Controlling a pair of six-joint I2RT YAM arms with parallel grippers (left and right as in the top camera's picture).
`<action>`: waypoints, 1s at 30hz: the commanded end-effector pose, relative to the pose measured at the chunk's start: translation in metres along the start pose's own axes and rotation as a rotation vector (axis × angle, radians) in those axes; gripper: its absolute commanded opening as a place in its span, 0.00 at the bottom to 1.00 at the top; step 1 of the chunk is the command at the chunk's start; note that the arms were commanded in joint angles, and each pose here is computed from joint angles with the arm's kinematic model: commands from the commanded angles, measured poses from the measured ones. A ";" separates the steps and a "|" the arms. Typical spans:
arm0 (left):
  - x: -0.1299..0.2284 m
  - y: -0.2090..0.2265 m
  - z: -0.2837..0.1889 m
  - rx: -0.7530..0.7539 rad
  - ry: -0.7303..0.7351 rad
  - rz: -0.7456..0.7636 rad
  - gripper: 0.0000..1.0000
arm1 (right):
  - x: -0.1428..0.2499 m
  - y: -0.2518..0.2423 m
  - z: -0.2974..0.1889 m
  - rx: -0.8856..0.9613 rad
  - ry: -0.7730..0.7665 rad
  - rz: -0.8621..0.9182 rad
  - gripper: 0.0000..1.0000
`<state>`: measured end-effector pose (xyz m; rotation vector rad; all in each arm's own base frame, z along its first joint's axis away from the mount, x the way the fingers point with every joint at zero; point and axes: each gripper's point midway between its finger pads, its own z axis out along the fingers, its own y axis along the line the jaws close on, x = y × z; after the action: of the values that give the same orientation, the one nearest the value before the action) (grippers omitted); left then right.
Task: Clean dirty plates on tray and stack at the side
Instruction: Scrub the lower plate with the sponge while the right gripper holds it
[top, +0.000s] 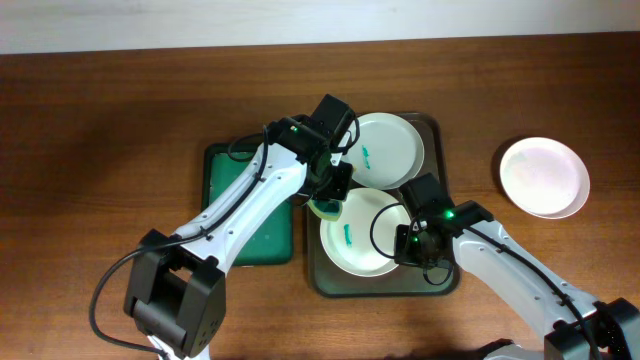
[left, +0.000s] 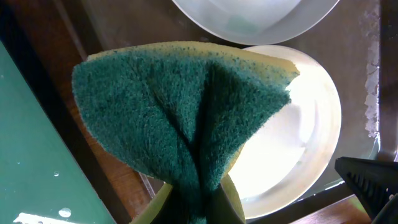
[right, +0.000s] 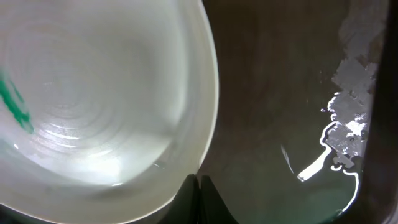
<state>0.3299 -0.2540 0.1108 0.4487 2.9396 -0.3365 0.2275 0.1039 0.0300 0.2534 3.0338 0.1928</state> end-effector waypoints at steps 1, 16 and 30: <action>-0.001 0.001 -0.001 -0.003 -0.010 0.017 0.00 | 0.000 0.002 0.001 -0.006 -0.013 0.001 0.04; -0.003 0.000 -0.001 -0.002 -0.017 0.018 0.00 | 0.003 0.000 0.010 -0.011 -0.018 0.001 0.04; -0.006 -0.001 0.001 0.003 -0.029 0.019 0.00 | 0.005 0.000 0.010 -0.015 -0.009 0.001 0.04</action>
<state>0.3357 -0.2577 0.1125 0.4473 2.9107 -0.3489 0.2295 0.1050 0.0225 0.2528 3.0099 0.2098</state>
